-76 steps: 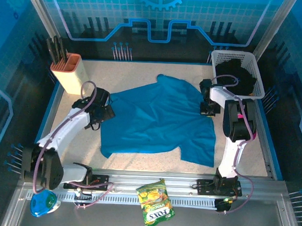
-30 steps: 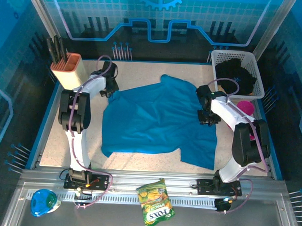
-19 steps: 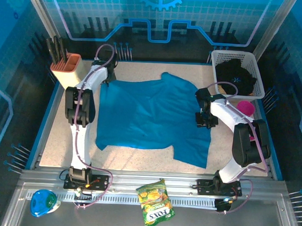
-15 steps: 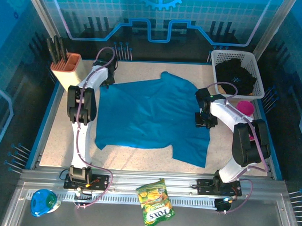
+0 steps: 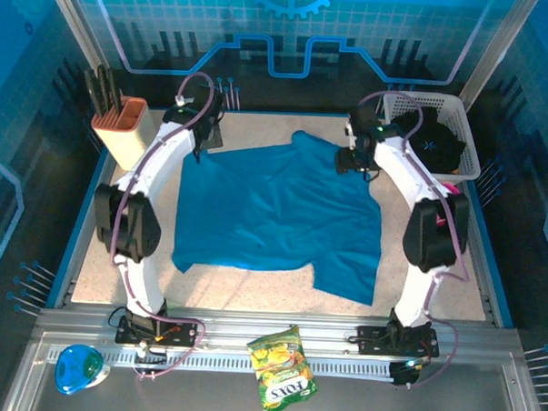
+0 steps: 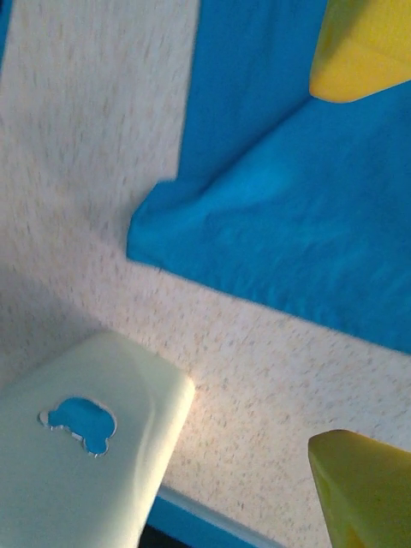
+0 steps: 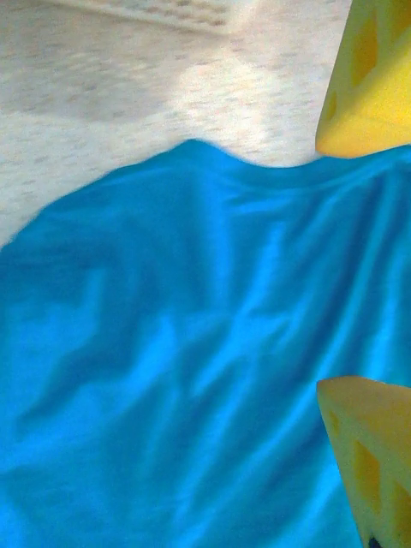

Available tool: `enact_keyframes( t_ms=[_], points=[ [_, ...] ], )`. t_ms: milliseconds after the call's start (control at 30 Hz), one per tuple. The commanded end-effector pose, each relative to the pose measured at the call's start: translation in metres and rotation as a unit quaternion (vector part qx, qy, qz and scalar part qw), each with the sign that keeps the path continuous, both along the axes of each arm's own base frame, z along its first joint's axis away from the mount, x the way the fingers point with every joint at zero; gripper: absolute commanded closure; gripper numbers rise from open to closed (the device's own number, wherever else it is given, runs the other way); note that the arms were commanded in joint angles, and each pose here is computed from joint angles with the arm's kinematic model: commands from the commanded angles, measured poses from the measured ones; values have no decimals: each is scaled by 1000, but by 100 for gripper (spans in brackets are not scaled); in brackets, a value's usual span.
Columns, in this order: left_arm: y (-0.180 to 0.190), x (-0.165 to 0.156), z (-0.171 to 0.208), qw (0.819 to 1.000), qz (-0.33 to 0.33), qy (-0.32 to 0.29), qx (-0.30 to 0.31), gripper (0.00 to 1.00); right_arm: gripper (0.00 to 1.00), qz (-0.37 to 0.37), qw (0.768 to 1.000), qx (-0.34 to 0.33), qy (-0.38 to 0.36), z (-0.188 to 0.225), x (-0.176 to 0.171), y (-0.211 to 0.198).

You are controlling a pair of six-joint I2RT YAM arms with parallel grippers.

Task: Fold and stack the t-shirts

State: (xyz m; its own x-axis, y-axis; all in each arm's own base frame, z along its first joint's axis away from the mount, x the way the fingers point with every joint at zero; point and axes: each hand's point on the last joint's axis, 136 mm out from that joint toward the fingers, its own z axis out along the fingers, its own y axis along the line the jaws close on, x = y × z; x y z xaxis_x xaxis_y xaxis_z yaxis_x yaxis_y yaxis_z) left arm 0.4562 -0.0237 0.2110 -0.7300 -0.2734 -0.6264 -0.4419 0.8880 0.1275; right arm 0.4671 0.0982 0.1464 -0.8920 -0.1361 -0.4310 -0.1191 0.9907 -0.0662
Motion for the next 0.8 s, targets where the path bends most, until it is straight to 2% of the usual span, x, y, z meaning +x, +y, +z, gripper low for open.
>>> enact_keyframes(
  t_ms=[0, 133, 200, 333, 367, 467, 533, 667, 767],
  points=[
    [-27, -37, -40, 997, -23, 67, -38, 1, 33, 44, 999, -2, 20, -22, 29, 9],
    [-61, -61, -76, 992, -44, 92, -80, 5, 42, 61, 998, 12, 26, -37, 69, 19],
    [-73, -70, -96, 989, -42, 108, -94, 11, 43, 61, 997, 23, 32, -49, 84, 23],
    [-91, -84, -140, 983, -36, 143, -106, 33, 42, 65, 996, 48, 24, -62, 107, 31],
    [-95, -88, -151, 982, -36, 155, -104, 41, 40, 67, 996, 56, 21, -65, 110, 32],
    [-101, -97, -176, 978, -33, 184, -90, 72, 36, 74, 995, 67, 18, -73, 116, 37],
    [-101, -103, -188, 976, -27, 198, -84, 82, 34, 75, 995, 67, 20, -82, 118, 38],
    [-92, -114, -200, 974, -12, 218, -61, 84, 29, 70, 995, 64, 26, -99, 121, 36],
    [-77, -124, -201, 973, 2, 231, -28, 84, 31, 65, 996, 62, 29, -109, 123, 35]
  ],
)
